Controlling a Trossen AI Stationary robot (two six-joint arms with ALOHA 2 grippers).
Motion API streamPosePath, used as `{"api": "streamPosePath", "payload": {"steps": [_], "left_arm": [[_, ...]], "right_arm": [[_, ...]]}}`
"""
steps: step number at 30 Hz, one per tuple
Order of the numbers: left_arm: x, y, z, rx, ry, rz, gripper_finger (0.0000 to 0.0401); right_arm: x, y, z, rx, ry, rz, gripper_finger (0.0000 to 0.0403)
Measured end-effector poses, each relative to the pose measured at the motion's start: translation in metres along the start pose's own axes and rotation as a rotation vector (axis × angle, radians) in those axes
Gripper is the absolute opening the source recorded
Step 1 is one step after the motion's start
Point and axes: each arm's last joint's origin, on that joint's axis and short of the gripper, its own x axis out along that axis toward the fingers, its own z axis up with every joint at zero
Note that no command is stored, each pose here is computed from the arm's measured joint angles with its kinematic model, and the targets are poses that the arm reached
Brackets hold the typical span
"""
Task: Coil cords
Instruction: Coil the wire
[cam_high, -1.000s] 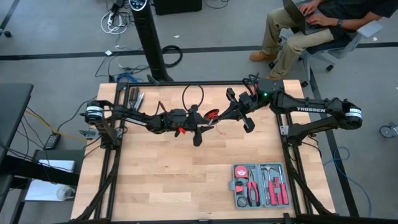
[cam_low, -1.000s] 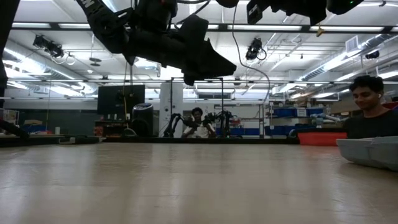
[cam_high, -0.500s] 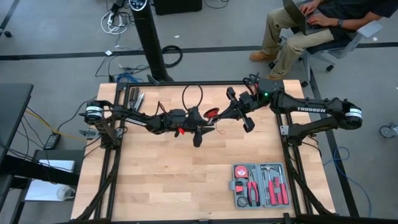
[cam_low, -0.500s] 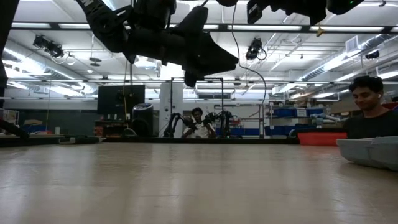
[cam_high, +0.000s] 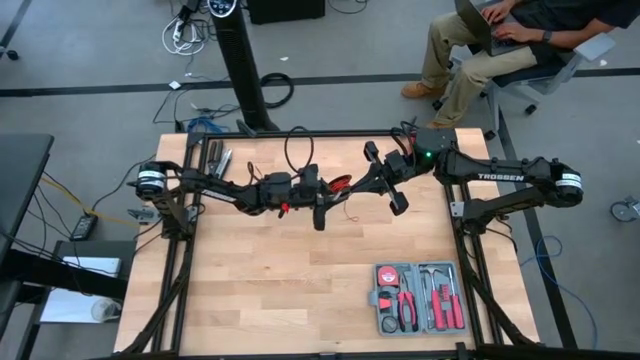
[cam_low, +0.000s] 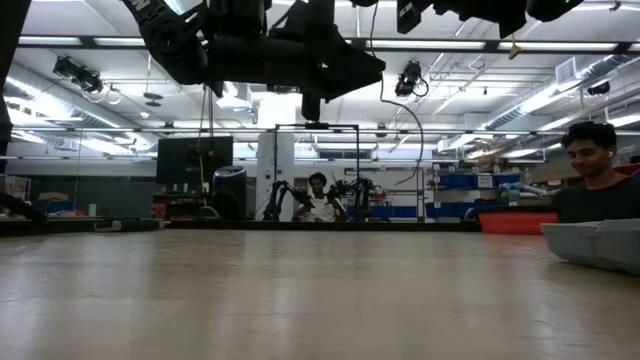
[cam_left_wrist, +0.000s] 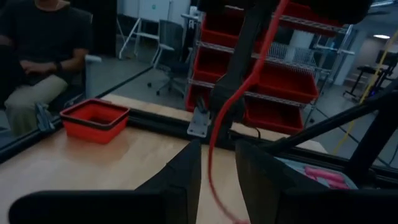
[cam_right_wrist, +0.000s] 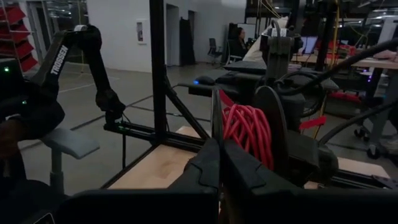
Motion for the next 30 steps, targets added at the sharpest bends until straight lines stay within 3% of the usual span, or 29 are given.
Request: {"api": "streamPosePath", "payload": {"steps": [9, 11, 13, 16, 24, 30], "left_arm": [[0.003, -0.002, 0.008, 0.046, -0.037, -0.004, 0.0099], [0.005, -0.002, 0.009, 0.061, -0.024, -0.010, 0.0076], [0.006, -0.003, 0.008, 0.080, 0.006, -0.030, 0.0028], [0.007, -0.003, 0.006, 0.083, 0.034, -0.037, 0.0007], [0.007, -0.002, 0.005, 0.104, 0.051, -0.035, 0.0001], [0.006, -0.002, -0.003, 0.060, 0.149, -0.116, 0.0001]], "right_arm": [[0.001, -0.001, -0.001, -0.001, -0.001, -0.003, 0.0002], [0.002, -0.002, -0.003, 0.002, 0.004, -0.002, 0.0002], [0.002, -0.002, -0.003, 0.005, 0.007, -0.002, 0.0002], [0.002, -0.001, -0.003, 0.003, 0.006, -0.001, 0.0002], [0.001, -0.001, -0.002, 0.003, 0.005, 0.003, 0.0002], [0.000, -0.001, -0.002, 0.008, 0.013, -0.005, 0.0002]]}}
